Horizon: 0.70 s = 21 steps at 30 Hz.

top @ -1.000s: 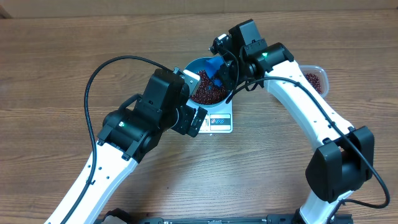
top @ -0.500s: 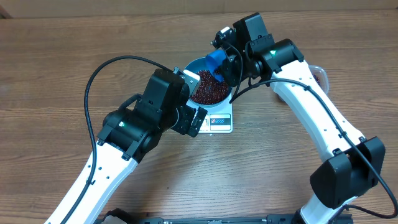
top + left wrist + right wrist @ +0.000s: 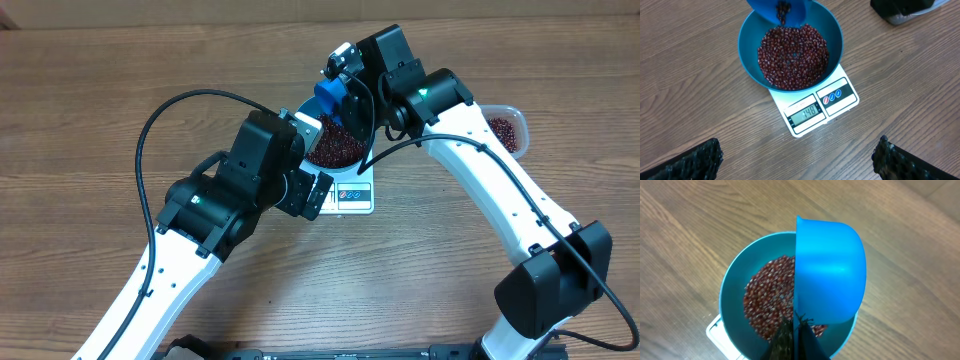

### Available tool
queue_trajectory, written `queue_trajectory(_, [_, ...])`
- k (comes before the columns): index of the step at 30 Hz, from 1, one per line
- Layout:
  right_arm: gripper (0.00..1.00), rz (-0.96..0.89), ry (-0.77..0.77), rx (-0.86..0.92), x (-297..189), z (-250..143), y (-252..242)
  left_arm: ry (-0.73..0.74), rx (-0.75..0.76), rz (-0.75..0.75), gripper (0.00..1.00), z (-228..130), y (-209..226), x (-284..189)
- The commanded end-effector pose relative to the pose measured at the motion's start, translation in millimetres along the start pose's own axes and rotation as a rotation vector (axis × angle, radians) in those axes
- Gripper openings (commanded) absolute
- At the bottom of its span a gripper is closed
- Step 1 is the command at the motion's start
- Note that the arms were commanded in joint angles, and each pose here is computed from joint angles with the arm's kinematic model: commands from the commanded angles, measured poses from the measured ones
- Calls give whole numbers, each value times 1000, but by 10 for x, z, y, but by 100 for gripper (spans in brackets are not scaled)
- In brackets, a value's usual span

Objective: Scoop item into bowl and weigh 150g on scale

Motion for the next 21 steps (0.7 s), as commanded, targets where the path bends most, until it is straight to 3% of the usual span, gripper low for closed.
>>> queue_trajectory(1, [4, -37, -52, -34, -200, 147, -57, -28, 8, -8, 100, 71, -4, -72])
queue_trajectory(14, [4, -17, -34, -14, -195, 98, -23, -28, 8, -8, 99, 71, -4, -72])
queue_trajectory(21, [4, 97, -50, 113, -206, 113, 141, -28, 8, -8, 100, 71, -4, -72])
Point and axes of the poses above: each gripper's point midway between its finger pads, its own x axis out along the fingers, its own y axis along the line the jaws close on, z = x × y, the point moved 1 cm from there along -x, back along the fingers, and after that the axes turned 6 degrees about -x, right-handed, at the moved point
